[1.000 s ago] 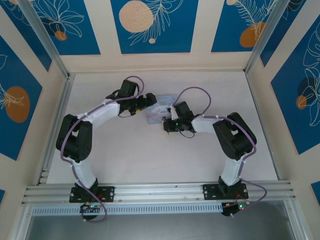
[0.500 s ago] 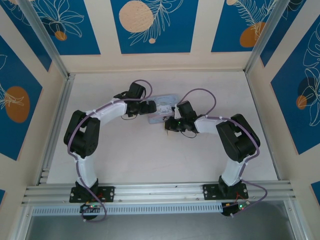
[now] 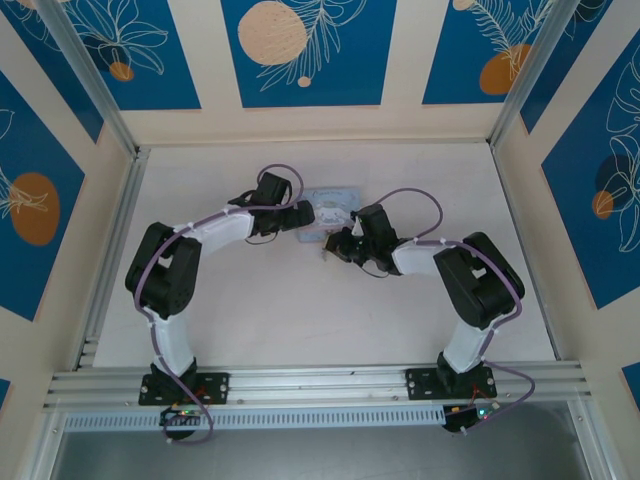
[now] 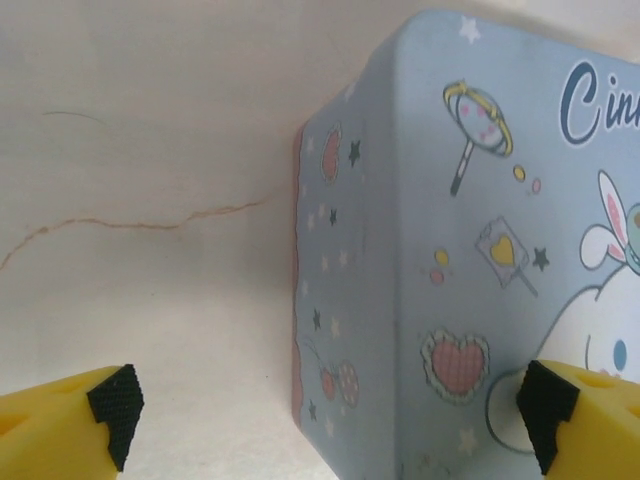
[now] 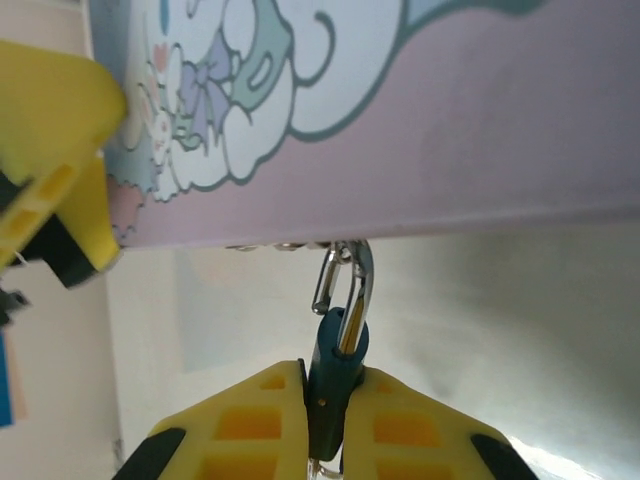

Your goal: Unlock a padlock with a key

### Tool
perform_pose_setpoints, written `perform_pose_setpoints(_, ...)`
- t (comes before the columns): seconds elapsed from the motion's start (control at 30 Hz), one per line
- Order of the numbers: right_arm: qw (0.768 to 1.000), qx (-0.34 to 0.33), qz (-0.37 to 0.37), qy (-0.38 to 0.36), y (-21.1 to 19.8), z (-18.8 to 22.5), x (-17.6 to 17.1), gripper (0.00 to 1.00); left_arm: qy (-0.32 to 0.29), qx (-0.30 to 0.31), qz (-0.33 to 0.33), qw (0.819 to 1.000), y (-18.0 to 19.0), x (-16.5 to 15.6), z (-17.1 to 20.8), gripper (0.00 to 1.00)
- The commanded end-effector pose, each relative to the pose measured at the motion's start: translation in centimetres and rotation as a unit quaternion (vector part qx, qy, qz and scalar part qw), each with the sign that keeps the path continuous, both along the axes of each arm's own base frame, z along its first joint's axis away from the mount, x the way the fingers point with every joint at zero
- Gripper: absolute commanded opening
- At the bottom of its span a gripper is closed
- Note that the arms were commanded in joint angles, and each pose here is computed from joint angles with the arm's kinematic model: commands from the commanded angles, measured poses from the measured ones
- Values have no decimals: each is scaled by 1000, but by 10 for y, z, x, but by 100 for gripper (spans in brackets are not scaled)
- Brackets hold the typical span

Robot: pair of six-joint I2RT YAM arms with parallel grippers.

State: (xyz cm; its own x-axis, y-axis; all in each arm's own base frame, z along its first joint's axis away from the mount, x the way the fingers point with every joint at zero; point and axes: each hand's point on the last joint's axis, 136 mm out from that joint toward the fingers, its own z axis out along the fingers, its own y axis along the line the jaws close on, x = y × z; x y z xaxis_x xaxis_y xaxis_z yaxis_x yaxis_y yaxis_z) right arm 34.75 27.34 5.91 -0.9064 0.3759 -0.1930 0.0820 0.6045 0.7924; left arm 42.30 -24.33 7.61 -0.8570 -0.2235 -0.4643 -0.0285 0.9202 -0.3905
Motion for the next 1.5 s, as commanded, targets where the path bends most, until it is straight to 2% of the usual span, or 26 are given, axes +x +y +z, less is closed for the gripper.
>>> perform_pose_setpoints(0.0,985,39,-91,141,-8,-46,-10,0,118,43,-35,991,3,-56,-60,92)
perform_pose_setpoints(0.13,977,60,-127,161,-8,-59,-3,0,135,36,-37,990,0,-61,-69,87)
perform_pose_setpoints(0.47,962,77,-207,160,-24,-76,16,0,156,21,-29,987,-4,-65,-82,86)
perform_pose_setpoints(0.6,966,61,-200,153,-33,-69,12,0,133,14,-25,991,-5,-58,-62,92)
perform_pose_setpoints(0.73,964,34,-216,153,-63,-73,-3,0,109,2,-28,994,-8,-51,-34,95)
perform_pose_setpoints(0.87,958,47,-233,160,-90,-81,-14,0,94,-8,-26,995,-12,-43,-18,98)
perform_pose_setpoints(1.07,977,29,-179,109,-87,-63,-19,1,71,26,-36,996,-11,-25,-5,100)
perform_pose_setpoints(1.23,992,19,-112,46,-60,-39,-11,24,49,47,-41,997,-7,-8,12,100)
perform_pose_setpoints(1.33,997,18,-75,18,-39,-28,-5,29,40,50,-40,997,-3,3,22,100)
perform_pose_setpoints(1.47,998,20,-55,-2,-21,-25,4,30,32,49,-44,997,1,15,33,100)
